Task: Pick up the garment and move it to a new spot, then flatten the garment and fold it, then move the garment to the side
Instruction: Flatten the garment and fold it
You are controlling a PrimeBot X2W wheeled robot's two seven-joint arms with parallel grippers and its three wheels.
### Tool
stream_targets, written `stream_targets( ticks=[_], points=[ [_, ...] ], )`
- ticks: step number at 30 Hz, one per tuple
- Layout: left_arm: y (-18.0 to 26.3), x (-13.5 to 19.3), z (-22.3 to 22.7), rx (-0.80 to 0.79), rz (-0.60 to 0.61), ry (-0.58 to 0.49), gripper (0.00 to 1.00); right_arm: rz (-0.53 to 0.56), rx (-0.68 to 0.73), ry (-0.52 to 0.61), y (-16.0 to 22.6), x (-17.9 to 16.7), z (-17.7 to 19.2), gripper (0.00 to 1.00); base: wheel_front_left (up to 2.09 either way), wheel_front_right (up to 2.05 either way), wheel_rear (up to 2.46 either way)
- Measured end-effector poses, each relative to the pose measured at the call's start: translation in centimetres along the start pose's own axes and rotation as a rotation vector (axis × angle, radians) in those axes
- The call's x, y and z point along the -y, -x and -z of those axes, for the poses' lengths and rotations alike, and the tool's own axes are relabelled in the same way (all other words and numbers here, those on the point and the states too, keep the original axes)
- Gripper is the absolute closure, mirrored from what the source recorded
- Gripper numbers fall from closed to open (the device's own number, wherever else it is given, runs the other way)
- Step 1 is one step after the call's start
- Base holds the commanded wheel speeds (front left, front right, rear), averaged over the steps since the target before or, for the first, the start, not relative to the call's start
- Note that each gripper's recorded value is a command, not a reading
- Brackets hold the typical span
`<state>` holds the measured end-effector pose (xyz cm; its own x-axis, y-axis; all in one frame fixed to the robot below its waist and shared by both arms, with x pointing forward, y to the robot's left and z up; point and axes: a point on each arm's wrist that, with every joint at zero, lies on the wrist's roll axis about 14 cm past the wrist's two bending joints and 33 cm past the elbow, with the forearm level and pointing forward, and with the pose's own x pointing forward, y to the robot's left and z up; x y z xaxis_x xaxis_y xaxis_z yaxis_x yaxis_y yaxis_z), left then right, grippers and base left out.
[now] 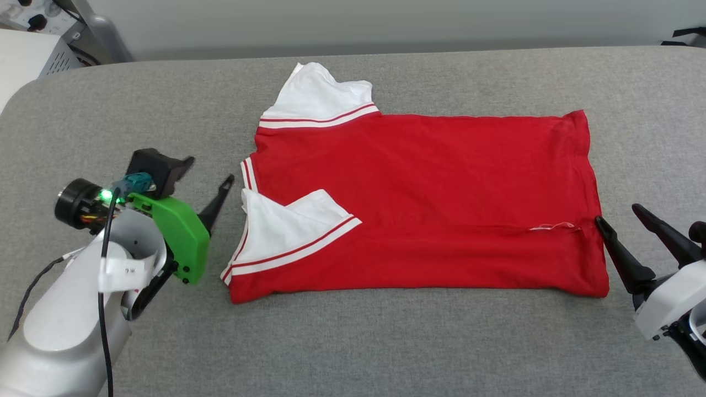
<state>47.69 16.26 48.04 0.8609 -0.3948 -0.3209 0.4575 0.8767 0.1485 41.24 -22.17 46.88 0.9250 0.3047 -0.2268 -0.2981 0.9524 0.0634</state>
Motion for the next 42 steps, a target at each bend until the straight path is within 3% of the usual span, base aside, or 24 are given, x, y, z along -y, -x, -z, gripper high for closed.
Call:
stream_targets(
  ticks=[12,26,29,30,32,42],
  points=[
    [2.4,5.2,5.5,-0.536,0.248,0.180,0.00,-0.009,-0.029,0.014,0.1,-1.0,-0.3,0.00,0.00,0.00,0.00],
    [2.5,6.3,12.6,-0.796,0.294,0.139,0.00,-0.011,-0.077,-0.008,-0.6,-1.4,1.3,0.00,0.00,0.00,0.00],
    [2.0,6.7,13.0,-0.815,0.323,0.090,0.00,-0.007,-0.085,-0.010,-0.8,-1.2,1.7,0.00,0.00,0.00,0.00],
    [2.0,6.8,13.1,-0.818,0.332,0.075,0.18,-0.004,-0.090,-0.010,-0.8,-1.1,1.9,0.00,0.00,0.00,0.00],
    [1.7,6.7,13.0,-0.799,0.337,0.064,1.00,0.002,-0.098,-0.005,-0.7,-0.8,2.0,0.00,0.00,0.00,0.00],
    [1.7,6.5,11.0,-0.629,0.319,0.090,1.00,0.001,-0.117,0.140,-1.1,1.6,-1.8,0.00,0.00,0.00,0.00]
  ],
)
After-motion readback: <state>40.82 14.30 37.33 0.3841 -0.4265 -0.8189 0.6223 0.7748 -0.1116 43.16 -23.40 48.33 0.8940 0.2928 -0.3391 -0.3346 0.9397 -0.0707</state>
